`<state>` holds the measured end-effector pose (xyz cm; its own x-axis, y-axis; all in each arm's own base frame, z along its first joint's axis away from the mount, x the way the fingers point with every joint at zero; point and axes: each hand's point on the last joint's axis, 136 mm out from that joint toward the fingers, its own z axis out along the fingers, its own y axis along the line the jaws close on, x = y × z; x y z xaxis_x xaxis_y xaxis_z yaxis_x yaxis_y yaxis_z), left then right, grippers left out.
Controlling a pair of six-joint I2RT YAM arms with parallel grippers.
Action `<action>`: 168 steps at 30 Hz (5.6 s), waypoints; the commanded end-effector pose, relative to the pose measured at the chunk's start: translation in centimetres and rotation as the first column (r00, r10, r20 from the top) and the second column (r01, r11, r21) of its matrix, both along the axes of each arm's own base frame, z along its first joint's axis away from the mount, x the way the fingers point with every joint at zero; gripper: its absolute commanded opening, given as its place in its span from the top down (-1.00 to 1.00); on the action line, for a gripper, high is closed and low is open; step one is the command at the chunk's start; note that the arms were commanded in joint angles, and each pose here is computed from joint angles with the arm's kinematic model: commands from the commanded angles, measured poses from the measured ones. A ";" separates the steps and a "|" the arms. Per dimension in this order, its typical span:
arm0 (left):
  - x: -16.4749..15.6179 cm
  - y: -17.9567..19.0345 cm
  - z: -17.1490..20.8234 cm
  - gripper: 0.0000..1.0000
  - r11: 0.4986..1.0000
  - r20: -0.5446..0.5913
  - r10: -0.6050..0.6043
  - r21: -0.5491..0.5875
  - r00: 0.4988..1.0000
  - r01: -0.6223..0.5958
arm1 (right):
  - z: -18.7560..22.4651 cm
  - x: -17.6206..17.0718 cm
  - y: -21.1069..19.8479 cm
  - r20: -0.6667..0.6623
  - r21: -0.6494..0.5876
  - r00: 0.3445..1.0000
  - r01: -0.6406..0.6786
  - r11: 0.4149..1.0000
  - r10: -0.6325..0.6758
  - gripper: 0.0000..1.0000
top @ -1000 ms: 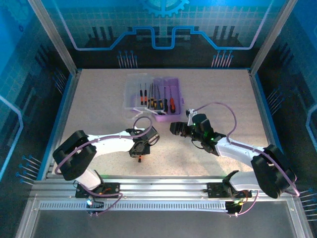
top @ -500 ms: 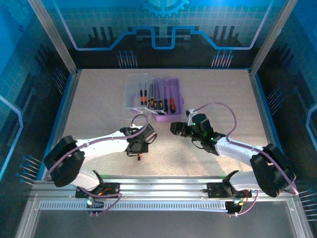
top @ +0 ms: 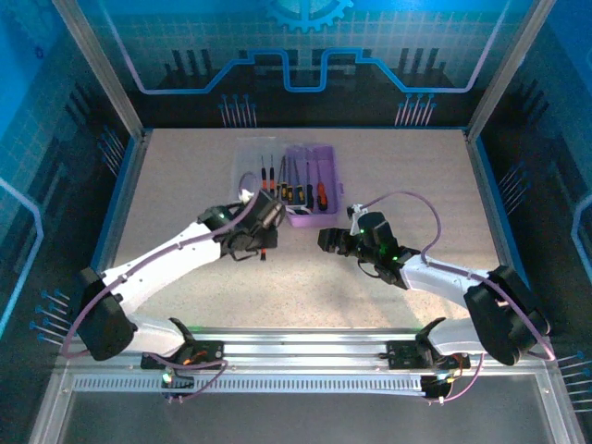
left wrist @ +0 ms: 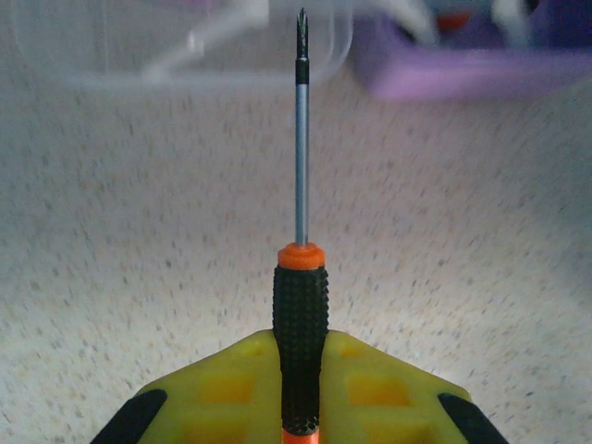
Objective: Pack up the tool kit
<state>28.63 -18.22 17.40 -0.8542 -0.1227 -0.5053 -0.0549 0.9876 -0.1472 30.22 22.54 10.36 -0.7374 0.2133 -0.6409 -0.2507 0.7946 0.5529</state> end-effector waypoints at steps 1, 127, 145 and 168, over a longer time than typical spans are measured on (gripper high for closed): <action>2.5 0.4 2.5 0.75 0.998 0.035 -0.054 0.043 0.998 0.053 | 0.4 0.7 -0.3 0.011 0.008 1.000 0.020 1.000 -0.021 -0.55; 12.8 13.1 -11.4 0.58 0.894 -0.047 0.269 -0.360 0.962 -0.267 | -3.9 12.8 -2.9 -0.219 -0.087 0.973 0.060 0.994 -0.078 0.28; 11.2 13.1 -9.3 0.96 0.897 -0.007 0.264 -0.366 0.965 -0.248 | -2.4 10.4 -2.3 -0.218 0.012 0.974 0.057 0.998 -0.053 0.43; 8.0 13.4 -1.4 1.00 0.968 0.065 0.208 -0.156 0.976 -0.196 | 1.1 8.6 -4.3 -0.148 0.026 0.985 0.095 0.995 -0.090 0.19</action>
